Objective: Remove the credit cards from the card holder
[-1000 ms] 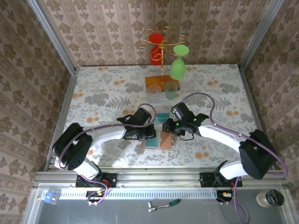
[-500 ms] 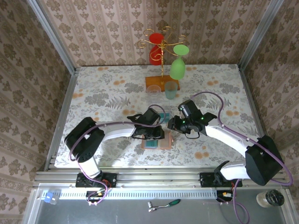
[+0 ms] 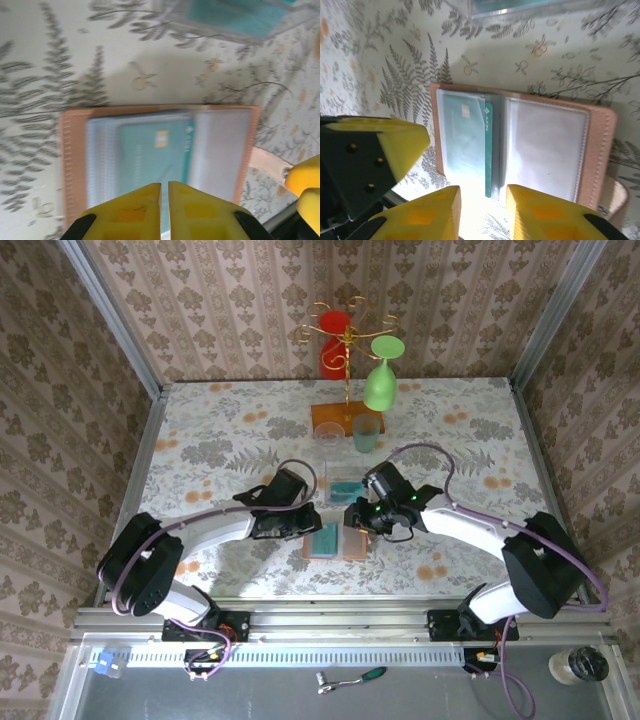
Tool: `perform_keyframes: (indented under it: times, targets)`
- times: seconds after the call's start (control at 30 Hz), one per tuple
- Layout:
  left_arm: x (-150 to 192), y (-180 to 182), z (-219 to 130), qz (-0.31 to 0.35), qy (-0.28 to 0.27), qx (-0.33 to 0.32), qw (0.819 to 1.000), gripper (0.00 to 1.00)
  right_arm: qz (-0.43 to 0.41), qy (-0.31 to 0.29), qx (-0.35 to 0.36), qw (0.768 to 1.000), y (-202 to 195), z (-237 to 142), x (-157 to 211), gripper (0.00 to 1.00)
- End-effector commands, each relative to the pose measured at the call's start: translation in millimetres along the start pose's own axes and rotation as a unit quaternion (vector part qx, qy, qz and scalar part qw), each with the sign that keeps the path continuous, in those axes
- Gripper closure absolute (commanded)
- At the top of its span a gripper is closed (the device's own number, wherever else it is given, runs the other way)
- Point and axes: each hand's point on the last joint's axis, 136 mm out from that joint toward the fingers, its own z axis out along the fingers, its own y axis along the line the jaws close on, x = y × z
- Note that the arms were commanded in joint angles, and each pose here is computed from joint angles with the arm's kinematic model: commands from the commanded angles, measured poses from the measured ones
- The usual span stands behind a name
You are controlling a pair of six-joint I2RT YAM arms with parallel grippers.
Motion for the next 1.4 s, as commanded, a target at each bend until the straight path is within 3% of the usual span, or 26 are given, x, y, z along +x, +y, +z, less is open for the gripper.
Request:
perform_keyframes:
  times: [0.0, 0.43, 0.93, 1.37]
  targets:
    - [8, 18, 1, -0.001, 0.015, -0.017, 1.000, 0.89, -0.002, 0.015, -0.025, 1.000, 14, 12, 3, 0.70]
    - [20, 42, 17, -0.016, 0.044, -0.043, 0.998, 0.90, 0.000, 0.052, -0.052, 0.997, 24, 48, 13, 0.70]
    - [23, 52, 20, -0.020, 0.050, -0.057, 0.997, 0.90, 0.002, 0.066, -0.065, 0.996, 22, 62, 18, 0.74]
    - [38, 72, 25, -0.030, 0.087, -0.096, 0.991, 0.91, -0.011, 0.053, 0.011, 0.998, -8, 57, 21, 0.72]
